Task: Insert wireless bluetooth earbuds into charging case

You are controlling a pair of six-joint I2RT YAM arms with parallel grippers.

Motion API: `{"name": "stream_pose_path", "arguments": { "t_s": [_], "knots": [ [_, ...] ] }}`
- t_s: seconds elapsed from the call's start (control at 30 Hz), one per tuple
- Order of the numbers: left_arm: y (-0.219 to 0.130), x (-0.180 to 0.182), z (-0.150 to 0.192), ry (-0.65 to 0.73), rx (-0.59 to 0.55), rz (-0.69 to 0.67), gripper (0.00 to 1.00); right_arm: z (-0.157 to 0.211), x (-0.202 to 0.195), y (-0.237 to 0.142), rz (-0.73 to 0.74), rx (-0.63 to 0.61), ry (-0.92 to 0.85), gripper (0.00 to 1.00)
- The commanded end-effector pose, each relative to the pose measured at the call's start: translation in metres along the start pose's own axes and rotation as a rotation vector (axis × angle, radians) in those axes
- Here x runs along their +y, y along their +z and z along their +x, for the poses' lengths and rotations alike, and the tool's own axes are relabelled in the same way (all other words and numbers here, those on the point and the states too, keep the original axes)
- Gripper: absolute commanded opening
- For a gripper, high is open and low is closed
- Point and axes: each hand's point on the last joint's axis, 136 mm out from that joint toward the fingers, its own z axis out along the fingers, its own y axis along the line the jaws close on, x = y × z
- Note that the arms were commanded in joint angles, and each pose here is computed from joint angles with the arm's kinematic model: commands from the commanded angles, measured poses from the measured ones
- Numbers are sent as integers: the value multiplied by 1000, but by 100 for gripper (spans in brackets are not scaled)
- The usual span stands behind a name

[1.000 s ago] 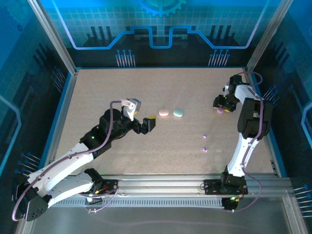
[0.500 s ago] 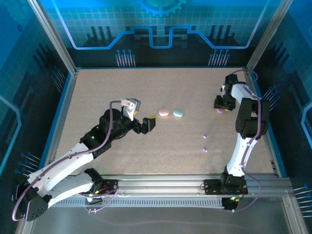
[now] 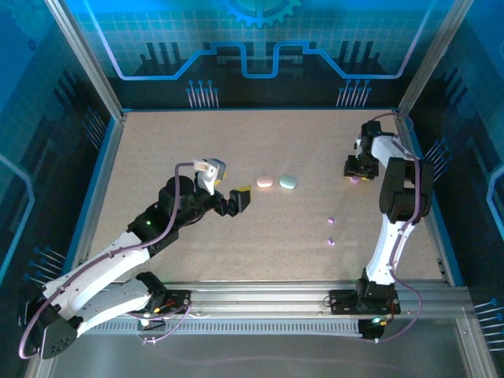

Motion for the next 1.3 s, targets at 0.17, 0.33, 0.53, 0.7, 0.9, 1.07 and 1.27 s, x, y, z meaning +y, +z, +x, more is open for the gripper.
{"name": "stream_pose_path", "arguments": {
  "t_s": [0.17, 0.33, 0.53, 0.7, 0.9, 1.07, 1.27],
  "knots": [
    [-7, 9, -16, -77, -44, -49, 99, 1, 8, -4, -18, -22, -6, 37],
    [-10, 17, -21, -120, -55, -68, 99, -7, 33, -62, -94, -189, -25, 29],
    [-7, 11, -34, -140, -65, -20, 99, 14, 95, -162, -297, -469, -113, 27],
    [-10, -6, -43, -160, -59, 66, 91, 59, 157, -230, -454, -664, -318, 26],
    [-12, -21, -53, -182, -62, 143, 79, 123, 209, -287, -561, -883, -649, 25],
    [-9, -38, -60, -184, -41, 229, 66, 168, 240, -299, -574, -958, -925, 25],
    [-3, -59, -61, -219, 19, 349, 63, 196, 270, -300, -499, -1033, -1161, 24]
  ]
}}
